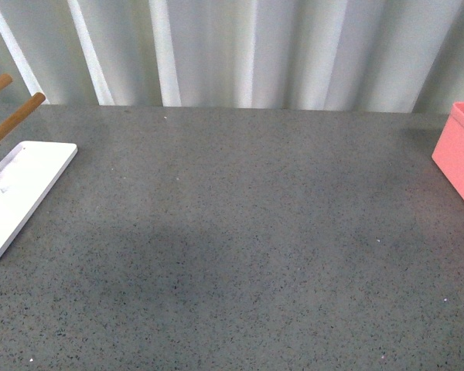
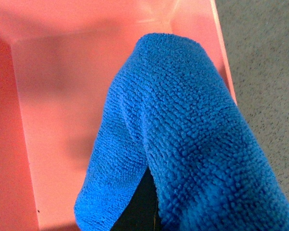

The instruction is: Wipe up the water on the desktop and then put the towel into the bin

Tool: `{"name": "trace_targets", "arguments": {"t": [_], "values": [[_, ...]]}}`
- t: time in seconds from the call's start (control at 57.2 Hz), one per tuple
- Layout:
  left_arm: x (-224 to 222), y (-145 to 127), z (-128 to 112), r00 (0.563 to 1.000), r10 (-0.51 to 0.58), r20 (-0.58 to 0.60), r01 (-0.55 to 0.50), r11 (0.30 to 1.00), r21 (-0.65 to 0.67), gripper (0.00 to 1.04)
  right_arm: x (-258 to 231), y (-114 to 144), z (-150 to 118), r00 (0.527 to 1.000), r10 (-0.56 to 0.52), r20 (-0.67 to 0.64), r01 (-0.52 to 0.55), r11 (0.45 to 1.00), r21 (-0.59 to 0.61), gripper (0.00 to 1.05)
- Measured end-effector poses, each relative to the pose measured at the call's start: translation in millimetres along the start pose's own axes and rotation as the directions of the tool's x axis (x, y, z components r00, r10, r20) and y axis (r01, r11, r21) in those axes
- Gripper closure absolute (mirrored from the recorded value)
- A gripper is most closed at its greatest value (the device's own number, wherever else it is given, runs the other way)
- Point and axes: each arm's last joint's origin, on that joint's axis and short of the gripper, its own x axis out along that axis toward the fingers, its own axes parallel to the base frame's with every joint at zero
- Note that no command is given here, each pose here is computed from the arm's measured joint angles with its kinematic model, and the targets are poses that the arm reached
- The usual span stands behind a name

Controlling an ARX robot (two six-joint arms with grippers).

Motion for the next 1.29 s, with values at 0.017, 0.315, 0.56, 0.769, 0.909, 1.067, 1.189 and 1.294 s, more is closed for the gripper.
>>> {"name": "trace_targets", "arguments": {"t": [0.017, 0.315, 0.56, 0.769, 0.909, 1.067, 1.189, 1.294], "values": [[0, 0, 0, 1.0, 0.0, 0.0, 0.0, 1.0, 0.0, 0.07, 1, 0, -1, 1.0, 0.0, -0.004, 0.0, 1.0, -0.001, 1.01], [0, 0, 0, 1.0, 0.0, 0.0, 0.0, 1.0, 0.0, 0.07, 22, -7, -27, 0.991, -0.053, -0.121, 0.044, 0.996, -0.073, 0.97], [0, 0, 0, 1.0, 0.0, 0.0, 0.0, 1.0, 0.0, 0.07, 23, -10, -29, 0.99, -0.056, -0.127, 0.047, 0.996, -0.072, 0.5], [0, 0, 0, 1.0, 0.0, 0.0, 0.0, 1.0, 0.0, 0.07, 21, -8, -23, 0.992, -0.049, -0.119, 0.039, 0.996, -0.079, 0.2], [0, 0, 0, 1.0, 0.0, 0.0, 0.0, 1.0, 0.0, 0.07, 20, -2, -19, 0.993, -0.03, -0.112, 0.02, 0.996, -0.09, 0.06], [0, 0, 0, 1.0, 0.0, 0.0, 0.0, 1.0, 0.0, 0.07, 10, 8, -4, 0.998, 0.01, -0.056, -0.016, 0.993, -0.116, 0.07], [0, 0, 0, 1.0, 0.0, 0.0, 0.0, 1.0, 0.0, 0.07, -13, 17, 15, 0.998, 0.047, 0.036, -0.041, 0.989, -0.143, 0.07], [0, 0, 0, 1.0, 0.0, 0.0, 0.0, 1.0, 0.0, 0.07, -39, 24, 33, 0.986, 0.065, 0.151, -0.04, 0.986, -0.161, 0.07]]}}
